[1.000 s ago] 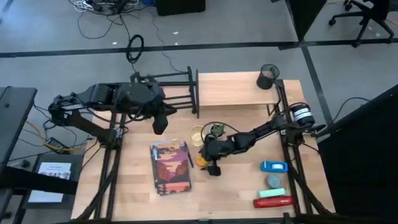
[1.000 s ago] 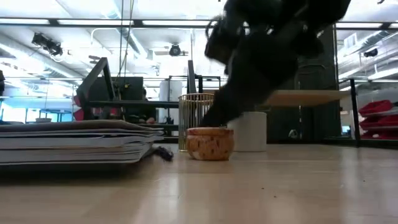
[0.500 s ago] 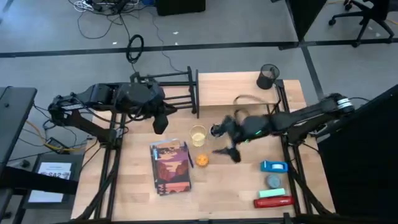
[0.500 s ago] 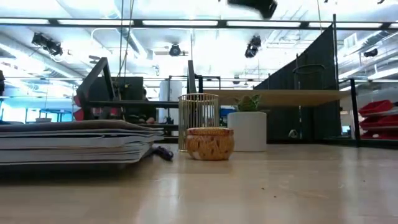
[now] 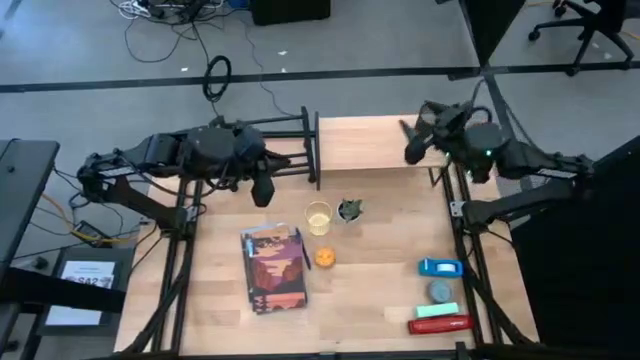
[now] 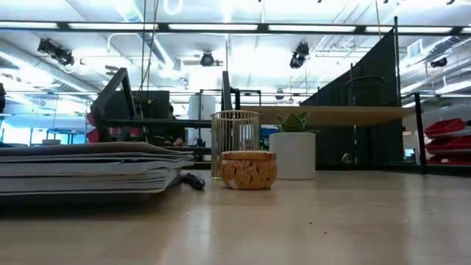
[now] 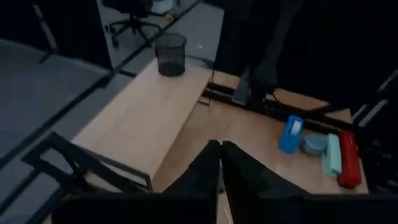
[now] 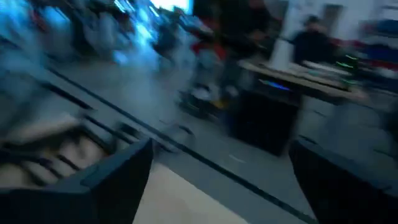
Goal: Stock shelves
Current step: Remove the black pen organizer from the shelf
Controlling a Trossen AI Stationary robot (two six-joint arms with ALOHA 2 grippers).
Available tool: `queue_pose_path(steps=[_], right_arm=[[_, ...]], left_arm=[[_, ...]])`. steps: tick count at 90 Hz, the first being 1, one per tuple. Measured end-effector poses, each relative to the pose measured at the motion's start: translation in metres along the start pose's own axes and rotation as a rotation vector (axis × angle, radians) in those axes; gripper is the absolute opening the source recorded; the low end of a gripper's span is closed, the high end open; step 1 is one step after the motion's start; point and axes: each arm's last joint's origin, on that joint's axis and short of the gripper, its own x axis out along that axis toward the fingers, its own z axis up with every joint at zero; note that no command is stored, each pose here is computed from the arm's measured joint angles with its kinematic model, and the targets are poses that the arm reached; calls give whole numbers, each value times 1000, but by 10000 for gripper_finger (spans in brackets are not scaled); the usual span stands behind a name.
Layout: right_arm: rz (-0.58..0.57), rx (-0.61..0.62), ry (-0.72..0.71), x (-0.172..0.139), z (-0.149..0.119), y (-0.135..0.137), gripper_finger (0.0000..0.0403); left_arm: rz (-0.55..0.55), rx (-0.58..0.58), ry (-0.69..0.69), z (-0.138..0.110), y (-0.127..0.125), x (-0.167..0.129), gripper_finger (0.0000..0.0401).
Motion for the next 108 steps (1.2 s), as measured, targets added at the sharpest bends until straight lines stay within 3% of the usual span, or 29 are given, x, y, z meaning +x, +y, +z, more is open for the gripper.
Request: queue_pose_path(steps=[14, 36, 56, 87, 108], right_arm=[[-109, 64, 245, 15, -2, -23, 345], [-62, 123, 715, 61, -14, -32, 345], [-54, 79, 947, 106, -23, -42, 336], [-16, 88, 1233, 154, -52, -62, 228], [26, 25, 1318, 174, -68, -61, 165]], left_arm=[[25, -11, -14, 3, 6, 2, 0], [52, -22, -17, 4, 13, 4, 0], [55, 26, -15, 4, 14, 4, 0], [52, 28, -14, 4, 14, 4, 0], [52, 28, -14, 4, 14, 4, 0]])
